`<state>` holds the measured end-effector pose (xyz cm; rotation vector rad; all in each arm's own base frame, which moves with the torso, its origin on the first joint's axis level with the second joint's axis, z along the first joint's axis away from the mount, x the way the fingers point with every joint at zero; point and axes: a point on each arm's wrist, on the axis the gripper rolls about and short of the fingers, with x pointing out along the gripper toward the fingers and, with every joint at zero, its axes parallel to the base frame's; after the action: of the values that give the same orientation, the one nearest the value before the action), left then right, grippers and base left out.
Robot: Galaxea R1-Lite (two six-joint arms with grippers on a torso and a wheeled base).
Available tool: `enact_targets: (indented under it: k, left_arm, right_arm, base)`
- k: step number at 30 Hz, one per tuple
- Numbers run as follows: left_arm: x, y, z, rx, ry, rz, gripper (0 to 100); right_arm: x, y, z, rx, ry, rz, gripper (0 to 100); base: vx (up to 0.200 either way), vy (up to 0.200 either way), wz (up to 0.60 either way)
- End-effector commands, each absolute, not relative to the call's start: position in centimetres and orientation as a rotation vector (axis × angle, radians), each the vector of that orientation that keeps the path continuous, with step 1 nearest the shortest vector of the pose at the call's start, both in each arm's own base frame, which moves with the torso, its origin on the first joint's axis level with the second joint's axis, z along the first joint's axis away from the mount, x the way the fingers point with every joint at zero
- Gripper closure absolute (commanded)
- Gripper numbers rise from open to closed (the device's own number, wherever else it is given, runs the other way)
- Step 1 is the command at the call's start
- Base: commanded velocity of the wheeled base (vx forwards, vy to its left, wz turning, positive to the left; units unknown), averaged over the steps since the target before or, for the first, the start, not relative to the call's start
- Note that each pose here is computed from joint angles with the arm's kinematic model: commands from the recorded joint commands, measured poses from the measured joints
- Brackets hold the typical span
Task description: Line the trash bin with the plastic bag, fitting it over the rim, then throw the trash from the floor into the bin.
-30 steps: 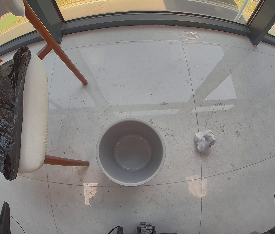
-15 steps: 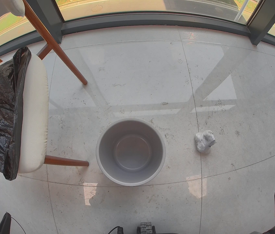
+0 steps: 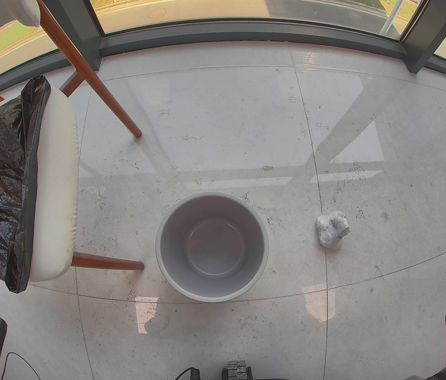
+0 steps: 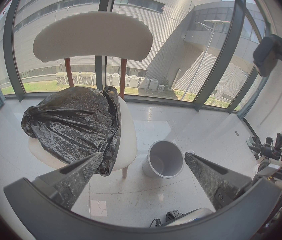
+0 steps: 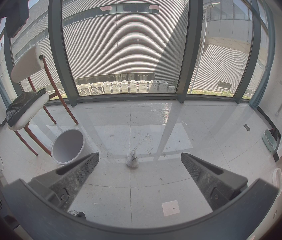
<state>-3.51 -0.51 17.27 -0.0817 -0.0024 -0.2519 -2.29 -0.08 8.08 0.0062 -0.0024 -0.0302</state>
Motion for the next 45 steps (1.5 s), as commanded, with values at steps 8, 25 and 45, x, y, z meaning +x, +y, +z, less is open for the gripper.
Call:
enact_targets:
  k: [8,25,45]
  left_arm:
    - [5.4,-0.4,21.3,-0.12,0.179,-0.173,0]
    - [14.0,-0.2,24.0,-0.116,0.281,-0.06,0]
    - [18.9,-0.2,24.6,-0.106,0.269,-0.032,0]
  right_arm:
    - [-2.3,-0.1,7.6,0.008,0.0,-0.031,0]
    - [-2.3,-0.1,7.6,0.009,0.0,-0.032,0]
    - [-2.3,-0.1,7.6,0.009,-0.002,-0.031,0]
  base:
    - [0.0,0.0,0.0]
    - [0.0,0.0,0.0]
    - [0.0,0.0,0.0]
